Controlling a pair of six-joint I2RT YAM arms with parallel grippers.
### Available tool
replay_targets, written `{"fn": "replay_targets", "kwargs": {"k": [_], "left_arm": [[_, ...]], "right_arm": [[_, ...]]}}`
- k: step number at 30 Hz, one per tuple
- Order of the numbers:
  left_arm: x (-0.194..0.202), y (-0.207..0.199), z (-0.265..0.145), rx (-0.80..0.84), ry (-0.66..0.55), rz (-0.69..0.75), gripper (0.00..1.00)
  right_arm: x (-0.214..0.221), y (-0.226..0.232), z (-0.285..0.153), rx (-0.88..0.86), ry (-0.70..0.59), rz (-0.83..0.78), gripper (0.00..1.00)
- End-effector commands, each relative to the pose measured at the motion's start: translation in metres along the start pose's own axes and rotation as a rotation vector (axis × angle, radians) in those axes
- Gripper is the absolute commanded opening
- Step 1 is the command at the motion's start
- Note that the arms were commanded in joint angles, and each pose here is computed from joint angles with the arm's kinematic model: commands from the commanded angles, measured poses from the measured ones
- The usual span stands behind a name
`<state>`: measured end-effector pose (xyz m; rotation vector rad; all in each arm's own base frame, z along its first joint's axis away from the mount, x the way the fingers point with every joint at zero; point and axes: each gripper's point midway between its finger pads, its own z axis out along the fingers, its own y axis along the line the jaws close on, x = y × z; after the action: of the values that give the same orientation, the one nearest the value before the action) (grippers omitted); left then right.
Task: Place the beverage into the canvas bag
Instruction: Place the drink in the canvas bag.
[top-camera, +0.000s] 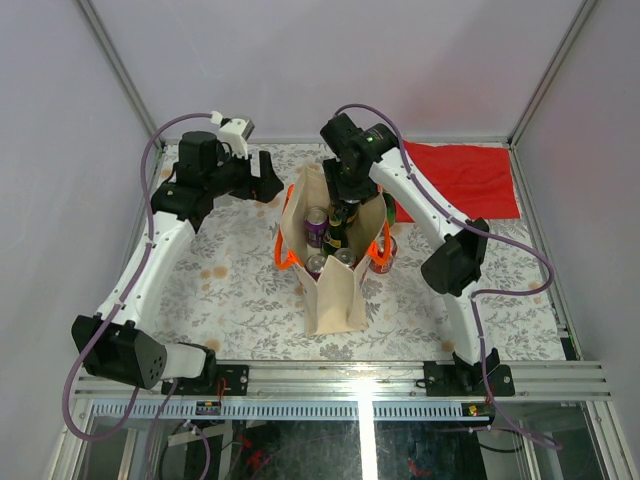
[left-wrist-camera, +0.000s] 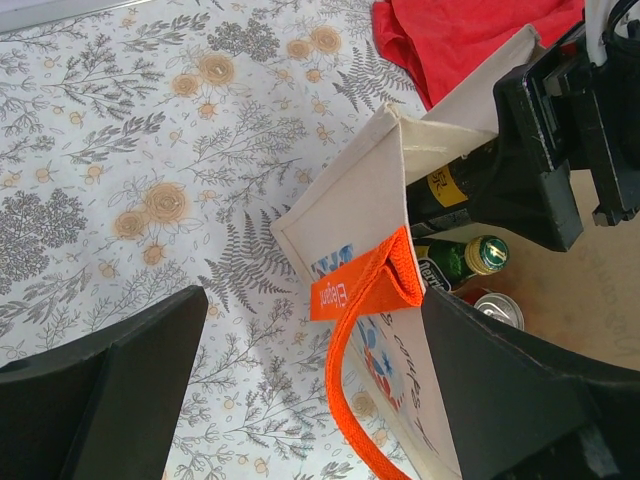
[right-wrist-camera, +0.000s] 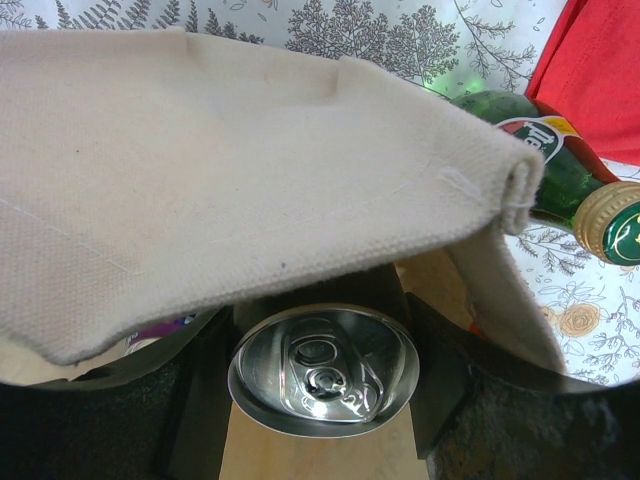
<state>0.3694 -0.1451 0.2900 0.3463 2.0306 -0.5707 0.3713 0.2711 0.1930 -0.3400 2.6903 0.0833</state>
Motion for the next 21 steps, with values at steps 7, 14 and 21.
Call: {"fn": "replay_targets", "kwargs": {"k": [7, 14, 21], "left_arm": [[-0.010, 0.000, -0.003, 0.009, -0.064, 0.030, 0.89], [-0.012, 0.001, -0.003, 0.011, -0.070, 0.036, 0.89], [-0.012, 0.003, -0.004, 0.007, -0.070, 0.047, 0.89]], "right_arm": [[0.001, 0.002, 0.001, -0.010, 0.008, -0.026, 0.00], [0.007, 0.003, 0.016, 0.006, 0.044, -0.037, 0.00], [0.013, 0.005, 0.029, 0.006, 0.074, -0.043, 0.00]]}}
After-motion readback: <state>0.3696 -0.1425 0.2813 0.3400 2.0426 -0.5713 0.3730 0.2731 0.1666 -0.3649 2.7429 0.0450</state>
